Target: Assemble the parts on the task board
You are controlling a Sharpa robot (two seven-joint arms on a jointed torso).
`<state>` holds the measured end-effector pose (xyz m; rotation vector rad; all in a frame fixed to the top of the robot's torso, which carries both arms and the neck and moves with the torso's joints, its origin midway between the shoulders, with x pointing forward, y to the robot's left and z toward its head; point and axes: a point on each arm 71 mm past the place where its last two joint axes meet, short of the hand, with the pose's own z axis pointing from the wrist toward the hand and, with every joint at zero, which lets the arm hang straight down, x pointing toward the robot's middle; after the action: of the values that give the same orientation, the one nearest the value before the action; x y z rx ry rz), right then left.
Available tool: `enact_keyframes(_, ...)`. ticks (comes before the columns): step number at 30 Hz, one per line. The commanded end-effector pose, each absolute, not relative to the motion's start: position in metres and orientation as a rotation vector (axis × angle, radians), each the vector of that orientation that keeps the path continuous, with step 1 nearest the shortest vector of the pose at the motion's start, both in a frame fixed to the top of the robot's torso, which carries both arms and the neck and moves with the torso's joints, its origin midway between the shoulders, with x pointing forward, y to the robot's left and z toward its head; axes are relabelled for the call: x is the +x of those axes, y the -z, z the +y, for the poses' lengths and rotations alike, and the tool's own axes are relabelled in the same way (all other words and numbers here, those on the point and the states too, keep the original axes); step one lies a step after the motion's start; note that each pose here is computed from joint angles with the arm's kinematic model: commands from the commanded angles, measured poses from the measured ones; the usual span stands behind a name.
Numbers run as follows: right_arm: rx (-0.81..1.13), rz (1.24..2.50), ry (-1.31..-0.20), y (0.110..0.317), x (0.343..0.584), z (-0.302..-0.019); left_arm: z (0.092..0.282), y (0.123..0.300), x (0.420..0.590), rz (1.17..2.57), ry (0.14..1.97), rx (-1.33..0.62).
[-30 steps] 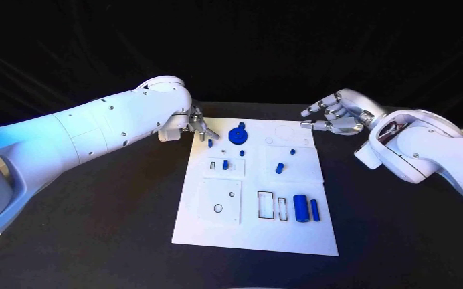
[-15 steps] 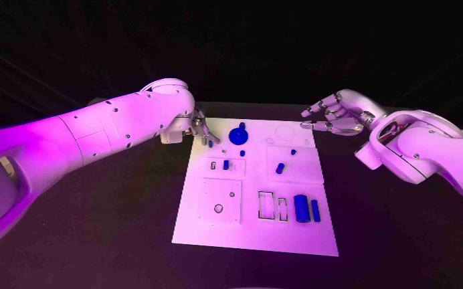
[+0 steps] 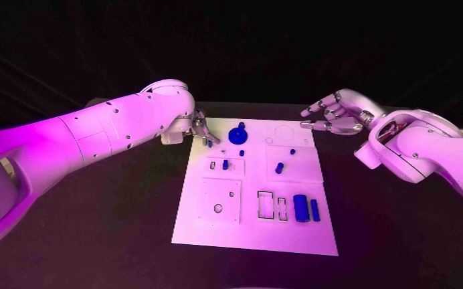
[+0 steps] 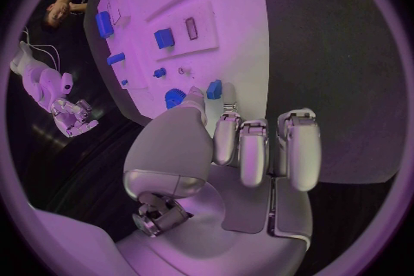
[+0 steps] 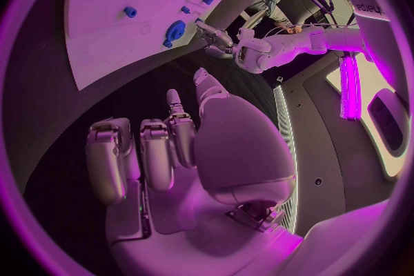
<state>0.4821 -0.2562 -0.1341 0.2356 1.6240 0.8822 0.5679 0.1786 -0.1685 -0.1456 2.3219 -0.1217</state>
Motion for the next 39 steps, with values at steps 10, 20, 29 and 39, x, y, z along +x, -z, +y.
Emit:
enact_keyframes(10,0.221,1.634,-0.886,0.1351,0.4824,-0.2546,0.1762,0.1677,0.5685,2.304,0.154,-0.164)
enact_keyframes(20,0.221,1.641,-0.886,0.1358,0.4828,-0.2544,0.1782,0.1685,0.5688,2.309,0.197,-0.211)
enact_keyframes(29,0.221,1.645,-0.885,0.1364,0.483,-0.2543,0.1788,0.1714,0.5664,2.352,0.226,-0.212)
enact_keyframes(39,0.221,1.644,-0.884,0.1365,0.4835,-0.2544,0.1833,0.1702,0.5651,2.303,0.242,-0.261)
